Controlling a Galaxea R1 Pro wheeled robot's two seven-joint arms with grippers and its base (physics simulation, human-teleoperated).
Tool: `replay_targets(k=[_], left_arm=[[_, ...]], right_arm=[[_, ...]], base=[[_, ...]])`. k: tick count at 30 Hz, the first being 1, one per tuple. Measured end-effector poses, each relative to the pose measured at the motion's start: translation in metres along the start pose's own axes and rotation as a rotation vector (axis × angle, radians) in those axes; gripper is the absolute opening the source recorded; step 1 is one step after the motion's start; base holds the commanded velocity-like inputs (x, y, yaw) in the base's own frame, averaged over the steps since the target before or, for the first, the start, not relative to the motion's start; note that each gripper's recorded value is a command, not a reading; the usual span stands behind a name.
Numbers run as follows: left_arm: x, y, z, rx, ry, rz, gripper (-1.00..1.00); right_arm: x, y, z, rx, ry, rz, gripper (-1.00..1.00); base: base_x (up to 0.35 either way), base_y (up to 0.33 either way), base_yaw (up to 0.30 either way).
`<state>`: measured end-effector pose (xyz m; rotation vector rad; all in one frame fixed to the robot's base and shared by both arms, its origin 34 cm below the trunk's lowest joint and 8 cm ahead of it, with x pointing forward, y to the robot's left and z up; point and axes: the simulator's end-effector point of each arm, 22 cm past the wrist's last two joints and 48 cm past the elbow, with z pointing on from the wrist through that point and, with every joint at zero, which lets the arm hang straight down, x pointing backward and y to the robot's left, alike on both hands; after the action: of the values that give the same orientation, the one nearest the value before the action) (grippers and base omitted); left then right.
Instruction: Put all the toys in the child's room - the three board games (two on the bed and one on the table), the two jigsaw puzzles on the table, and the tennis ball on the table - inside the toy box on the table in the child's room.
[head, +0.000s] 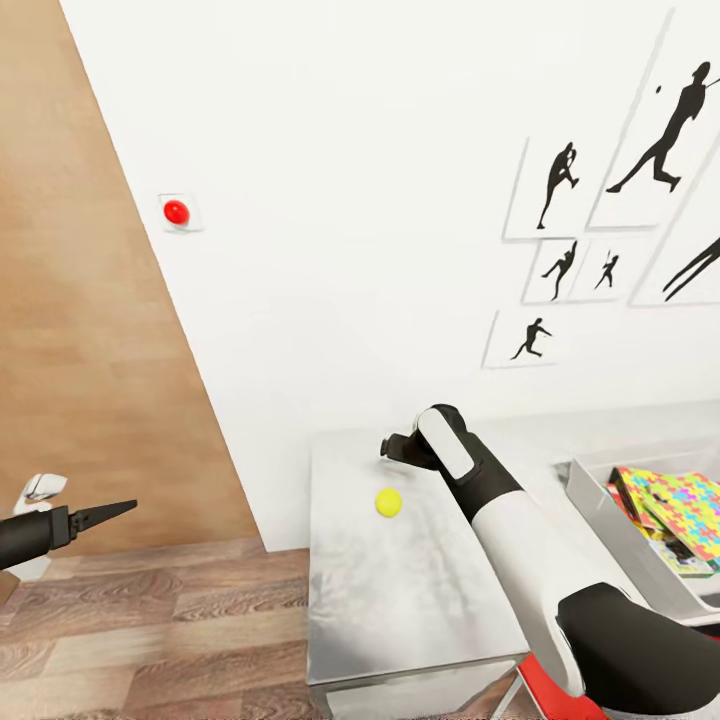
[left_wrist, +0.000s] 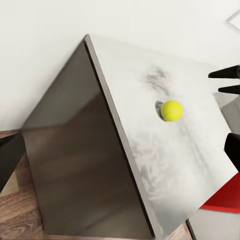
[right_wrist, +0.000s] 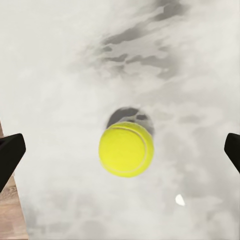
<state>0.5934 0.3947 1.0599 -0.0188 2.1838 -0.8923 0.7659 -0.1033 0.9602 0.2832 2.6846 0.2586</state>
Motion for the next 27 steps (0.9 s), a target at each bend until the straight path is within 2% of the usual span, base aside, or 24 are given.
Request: replay_targets(k=[27], left_arm=[[0.012,0.012,0.012,-0.006,0.033,-0.026,1.0]], right_arm=[[0.014,-0.009,0.026,0.02,0.051,0.005,1.0]], base=[[0.027,0.031,0.0]])
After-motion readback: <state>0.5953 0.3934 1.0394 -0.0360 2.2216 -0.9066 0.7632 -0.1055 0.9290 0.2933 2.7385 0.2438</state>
